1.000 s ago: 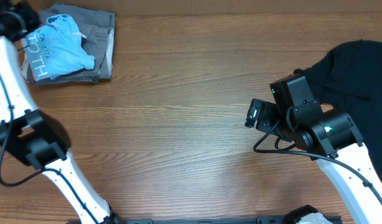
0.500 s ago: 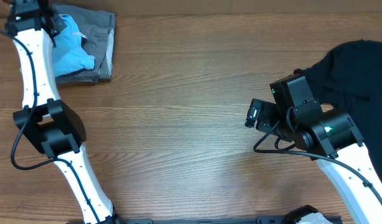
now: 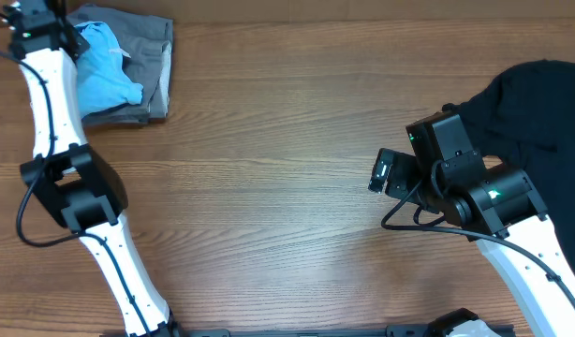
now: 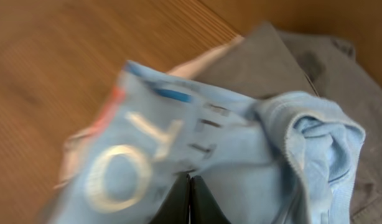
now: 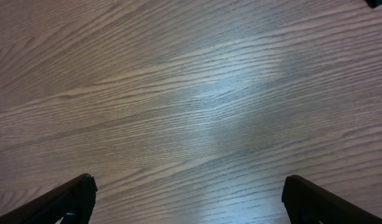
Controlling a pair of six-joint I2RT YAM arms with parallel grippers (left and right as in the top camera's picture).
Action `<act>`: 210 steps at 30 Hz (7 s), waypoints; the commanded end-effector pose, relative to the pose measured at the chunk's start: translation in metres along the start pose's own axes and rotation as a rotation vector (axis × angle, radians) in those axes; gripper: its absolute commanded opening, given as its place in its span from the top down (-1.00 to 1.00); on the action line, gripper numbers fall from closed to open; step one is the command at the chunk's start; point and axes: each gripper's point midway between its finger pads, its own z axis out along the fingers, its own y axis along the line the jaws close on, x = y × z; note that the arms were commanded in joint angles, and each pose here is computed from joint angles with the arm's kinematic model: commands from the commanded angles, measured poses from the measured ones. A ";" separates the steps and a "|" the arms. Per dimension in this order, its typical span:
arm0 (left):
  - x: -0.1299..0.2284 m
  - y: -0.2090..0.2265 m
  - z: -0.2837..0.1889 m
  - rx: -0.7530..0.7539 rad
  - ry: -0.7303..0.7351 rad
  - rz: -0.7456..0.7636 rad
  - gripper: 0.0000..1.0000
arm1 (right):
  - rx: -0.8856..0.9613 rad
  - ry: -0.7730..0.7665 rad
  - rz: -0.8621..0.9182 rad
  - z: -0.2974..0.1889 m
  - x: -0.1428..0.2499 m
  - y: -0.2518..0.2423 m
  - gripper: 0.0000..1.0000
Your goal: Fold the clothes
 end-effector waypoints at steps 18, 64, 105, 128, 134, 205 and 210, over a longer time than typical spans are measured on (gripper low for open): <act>0.033 -0.080 0.001 -0.013 -0.082 0.333 0.88 | 0.002 -0.016 0.004 -0.001 -0.004 0.000 -1.00; -0.017 -0.036 0.014 0.067 -0.136 0.109 0.92 | 0.002 -0.016 0.004 -0.001 -0.004 0.000 -1.00; 0.045 -0.136 -0.009 0.416 -0.023 0.383 0.91 | 0.002 -0.016 0.004 -0.001 -0.004 0.000 -1.00; 0.005 -0.084 -0.366 0.811 0.006 0.344 -1.00 | 0.002 -0.016 0.004 -0.001 -0.004 0.000 -1.00; 0.038 -0.034 -0.443 0.840 0.065 0.350 -1.00 | 0.002 -0.016 0.004 -0.001 -0.004 0.000 -1.00; 0.262 0.096 -0.436 1.018 -0.503 0.276 -0.99 | 0.002 -0.016 0.004 -0.001 -0.004 0.000 -1.00; 0.269 0.085 -0.386 0.958 -0.504 0.259 -0.99 | 0.002 -0.016 0.004 -0.001 -0.004 0.000 -1.00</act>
